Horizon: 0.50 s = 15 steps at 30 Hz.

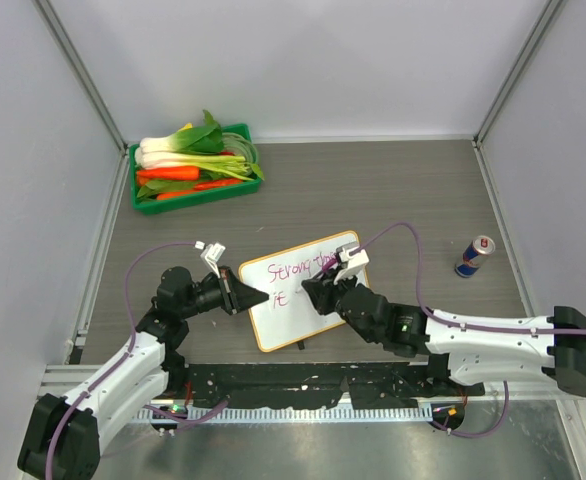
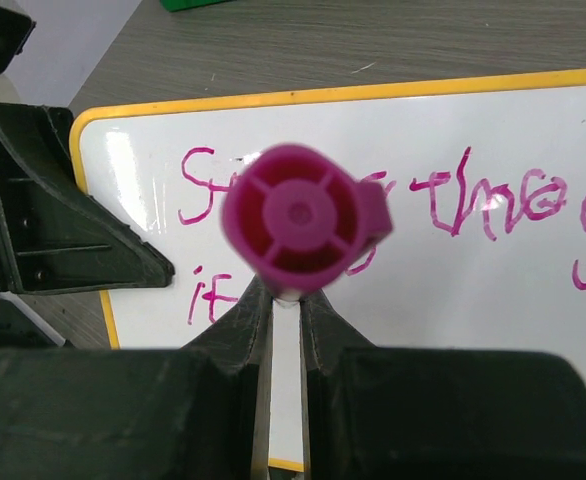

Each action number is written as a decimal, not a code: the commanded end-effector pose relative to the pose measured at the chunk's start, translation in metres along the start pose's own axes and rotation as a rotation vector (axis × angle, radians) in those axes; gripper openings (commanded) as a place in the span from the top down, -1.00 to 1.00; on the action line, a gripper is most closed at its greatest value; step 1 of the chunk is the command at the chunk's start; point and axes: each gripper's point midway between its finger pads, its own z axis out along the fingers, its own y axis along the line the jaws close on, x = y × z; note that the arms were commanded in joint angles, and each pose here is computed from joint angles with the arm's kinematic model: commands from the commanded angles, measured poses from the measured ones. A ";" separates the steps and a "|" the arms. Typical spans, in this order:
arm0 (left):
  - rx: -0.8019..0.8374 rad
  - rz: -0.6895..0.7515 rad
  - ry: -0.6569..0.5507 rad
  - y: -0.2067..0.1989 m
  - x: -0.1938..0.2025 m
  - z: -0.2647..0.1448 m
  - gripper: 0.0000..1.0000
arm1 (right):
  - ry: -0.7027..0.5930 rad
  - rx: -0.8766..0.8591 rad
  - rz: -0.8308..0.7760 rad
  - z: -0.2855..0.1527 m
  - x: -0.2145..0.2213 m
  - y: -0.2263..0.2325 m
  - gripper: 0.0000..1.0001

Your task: Write a sentence on the whiteboard

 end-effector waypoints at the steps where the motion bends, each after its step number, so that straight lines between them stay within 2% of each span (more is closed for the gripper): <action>1: -0.128 0.023 0.019 0.034 0.013 -0.003 1.00 | -0.058 0.014 0.047 -0.001 -0.022 -0.003 0.99; 15: -0.130 0.019 0.021 0.034 0.014 -0.003 1.00 | -0.025 0.006 0.071 0.004 -0.009 -0.011 0.99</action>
